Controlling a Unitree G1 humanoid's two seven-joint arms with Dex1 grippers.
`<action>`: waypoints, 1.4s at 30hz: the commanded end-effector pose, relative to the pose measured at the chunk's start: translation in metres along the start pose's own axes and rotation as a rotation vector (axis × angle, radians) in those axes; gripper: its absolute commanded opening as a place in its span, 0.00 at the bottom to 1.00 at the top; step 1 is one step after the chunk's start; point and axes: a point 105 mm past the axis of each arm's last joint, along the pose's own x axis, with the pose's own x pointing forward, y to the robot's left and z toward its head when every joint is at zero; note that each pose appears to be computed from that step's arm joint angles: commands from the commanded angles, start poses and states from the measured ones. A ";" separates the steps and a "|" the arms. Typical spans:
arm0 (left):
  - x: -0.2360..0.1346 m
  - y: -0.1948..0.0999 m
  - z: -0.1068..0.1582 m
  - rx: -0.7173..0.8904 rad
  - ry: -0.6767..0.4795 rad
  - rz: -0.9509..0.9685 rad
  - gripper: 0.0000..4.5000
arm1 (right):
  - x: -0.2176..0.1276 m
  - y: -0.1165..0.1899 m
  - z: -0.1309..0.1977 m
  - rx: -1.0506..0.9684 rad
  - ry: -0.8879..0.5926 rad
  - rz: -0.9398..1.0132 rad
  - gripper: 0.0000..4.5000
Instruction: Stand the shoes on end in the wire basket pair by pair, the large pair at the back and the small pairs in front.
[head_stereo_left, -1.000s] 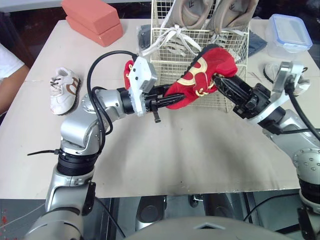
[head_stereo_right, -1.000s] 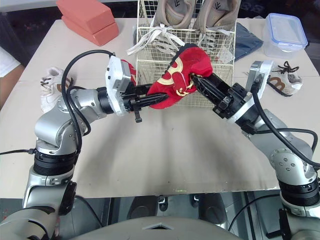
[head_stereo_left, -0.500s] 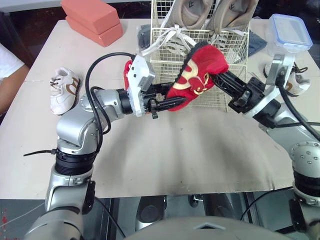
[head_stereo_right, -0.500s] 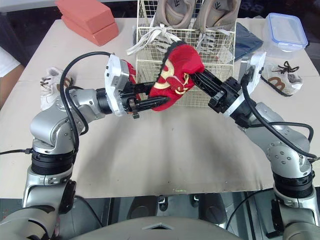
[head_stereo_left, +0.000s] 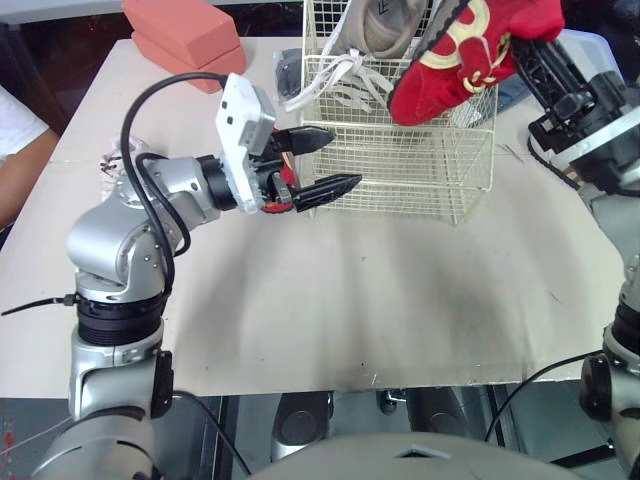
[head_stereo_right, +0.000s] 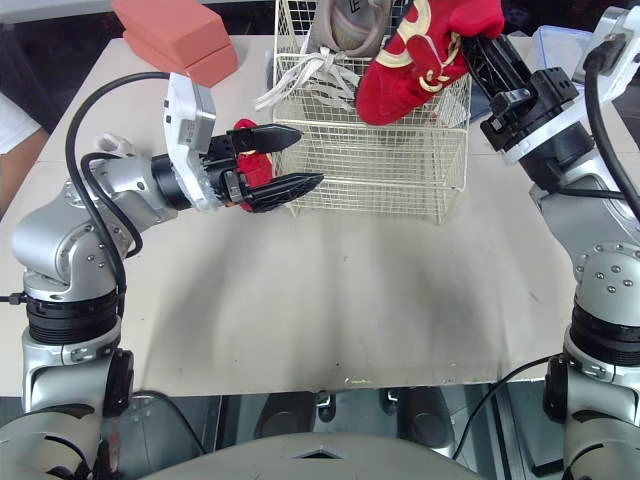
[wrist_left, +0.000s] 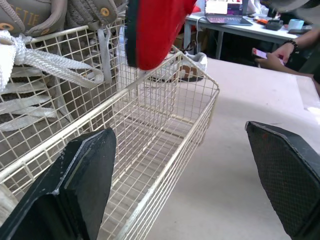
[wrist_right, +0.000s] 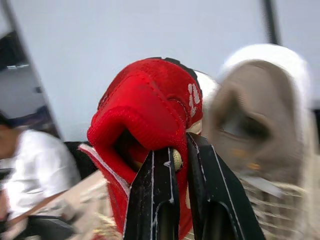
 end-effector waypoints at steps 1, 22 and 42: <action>-0.005 -0.004 0.022 0.066 -0.040 0.002 0.99 | 0.003 -0.013 0.007 -0.078 -0.012 -0.076 0.00; -0.019 0.000 0.035 0.131 -0.065 0.123 0.99 | 0.002 -0.034 -0.059 -0.087 0.330 -0.231 0.00; -0.038 0.022 0.028 0.124 -0.070 0.206 1.00 | -0.010 -0.040 -0.024 -0.265 0.314 -0.133 0.98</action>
